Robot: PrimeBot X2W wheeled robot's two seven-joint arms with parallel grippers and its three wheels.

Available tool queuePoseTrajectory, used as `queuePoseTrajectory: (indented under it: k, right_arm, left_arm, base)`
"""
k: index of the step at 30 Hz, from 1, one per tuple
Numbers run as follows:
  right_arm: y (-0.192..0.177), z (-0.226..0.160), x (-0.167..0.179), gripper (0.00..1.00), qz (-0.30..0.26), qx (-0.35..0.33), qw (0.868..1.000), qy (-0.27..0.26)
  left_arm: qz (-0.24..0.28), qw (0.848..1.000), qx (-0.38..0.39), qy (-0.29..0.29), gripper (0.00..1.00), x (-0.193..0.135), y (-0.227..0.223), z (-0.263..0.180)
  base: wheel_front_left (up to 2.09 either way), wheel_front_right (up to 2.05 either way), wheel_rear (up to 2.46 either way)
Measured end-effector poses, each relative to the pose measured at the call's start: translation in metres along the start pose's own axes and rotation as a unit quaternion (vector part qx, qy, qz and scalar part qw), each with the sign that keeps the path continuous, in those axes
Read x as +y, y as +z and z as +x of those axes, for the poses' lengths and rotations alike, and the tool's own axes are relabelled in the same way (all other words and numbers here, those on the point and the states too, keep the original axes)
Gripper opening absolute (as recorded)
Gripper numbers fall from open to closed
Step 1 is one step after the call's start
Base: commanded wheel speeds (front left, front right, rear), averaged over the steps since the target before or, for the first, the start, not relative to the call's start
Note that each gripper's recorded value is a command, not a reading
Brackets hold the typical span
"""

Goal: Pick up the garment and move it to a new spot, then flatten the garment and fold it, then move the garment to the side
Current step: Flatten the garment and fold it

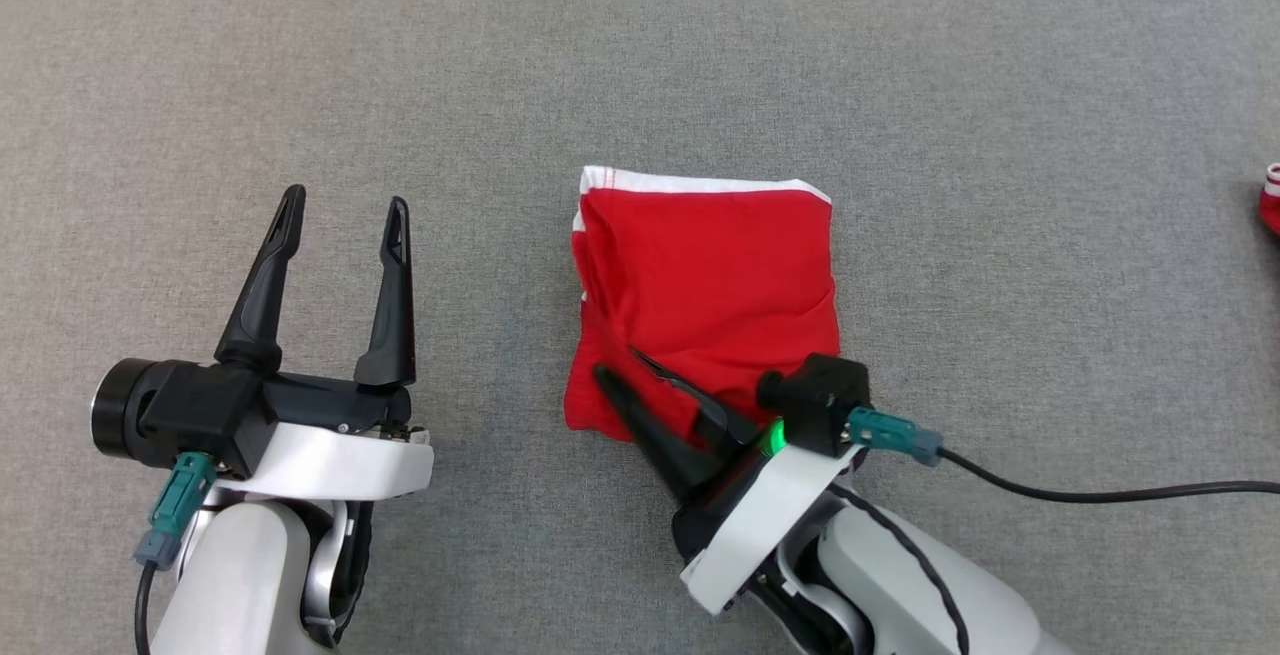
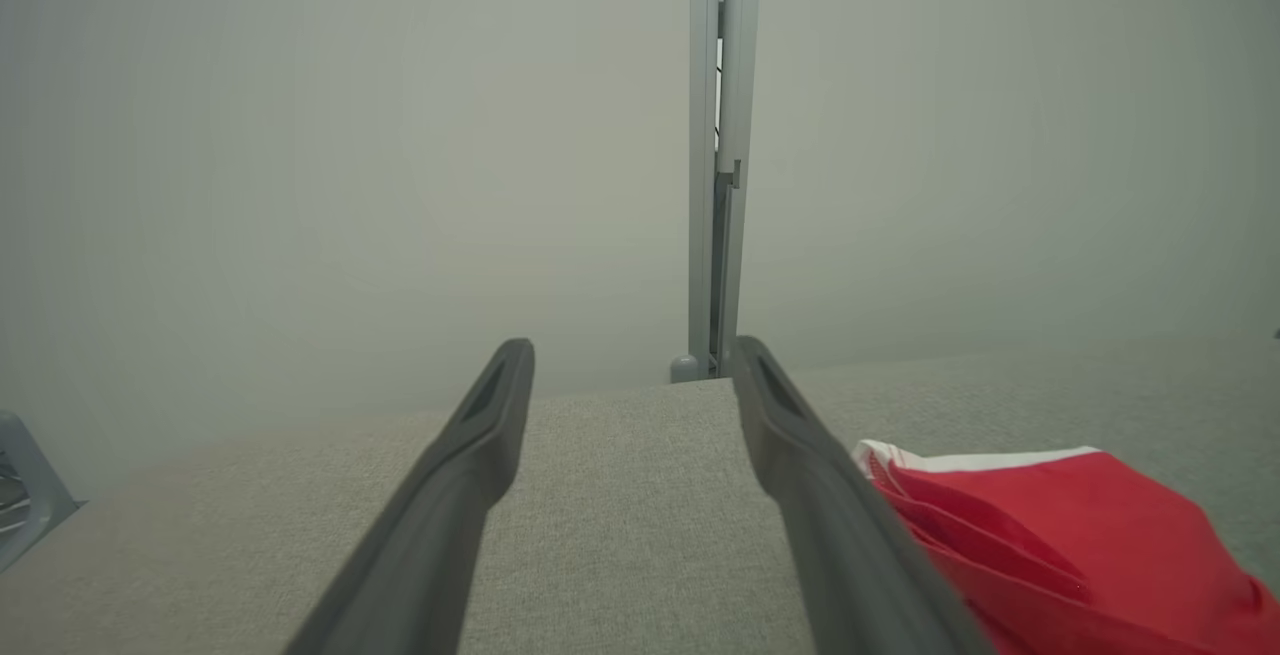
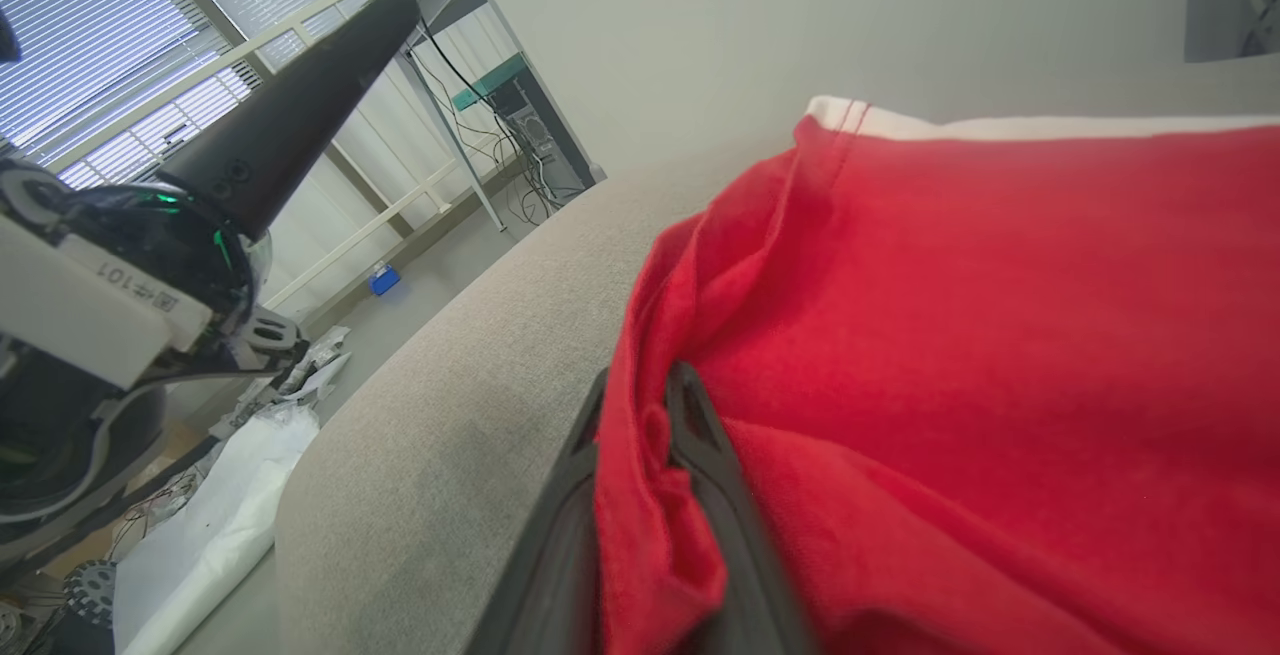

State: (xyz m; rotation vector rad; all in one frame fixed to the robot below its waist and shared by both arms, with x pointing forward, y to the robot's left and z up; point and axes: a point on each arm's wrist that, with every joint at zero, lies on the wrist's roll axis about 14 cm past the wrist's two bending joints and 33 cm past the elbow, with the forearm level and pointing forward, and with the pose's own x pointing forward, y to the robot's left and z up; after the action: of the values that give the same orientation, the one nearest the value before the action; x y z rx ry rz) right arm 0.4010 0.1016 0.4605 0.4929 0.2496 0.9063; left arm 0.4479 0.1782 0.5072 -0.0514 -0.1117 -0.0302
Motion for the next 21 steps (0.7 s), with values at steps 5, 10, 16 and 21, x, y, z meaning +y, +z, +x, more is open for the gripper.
queuePoseTrajectory:
  k: [5,10,16,21]
  right_arm:
    - [-0.009,0.003,0.020,1.00,-0.005,0.015,0.999,0.035]
    - [-0.014,0.001,0.037,1.00,-0.019,0.023,0.998,0.063]
    - [-0.006,-0.007,0.052,1.00,-0.017,0.008,0.997,0.077]
    - [0.033,-0.017,0.024,1.00,-0.030,-0.051,0.998,0.032]
  left_arm:
    - [-0.001,1.000,0.003,-0.002,1.00,-0.001,-0.003,0.001]
    - [-0.003,1.000,0.002,-0.004,1.00,-0.003,-0.002,0.002]
    - [-0.005,1.000,-0.005,-0.007,1.00,-0.005,0.002,0.003]
    - [-0.004,1.000,-0.015,-0.006,1.00,-0.005,0.009,0.005]
  base:
    - [0.00,0.00,0.00]
    - [0.00,0.00,0.00]
    - [0.00,0.00,0.00]
    - [0.00,0.00,0.00]
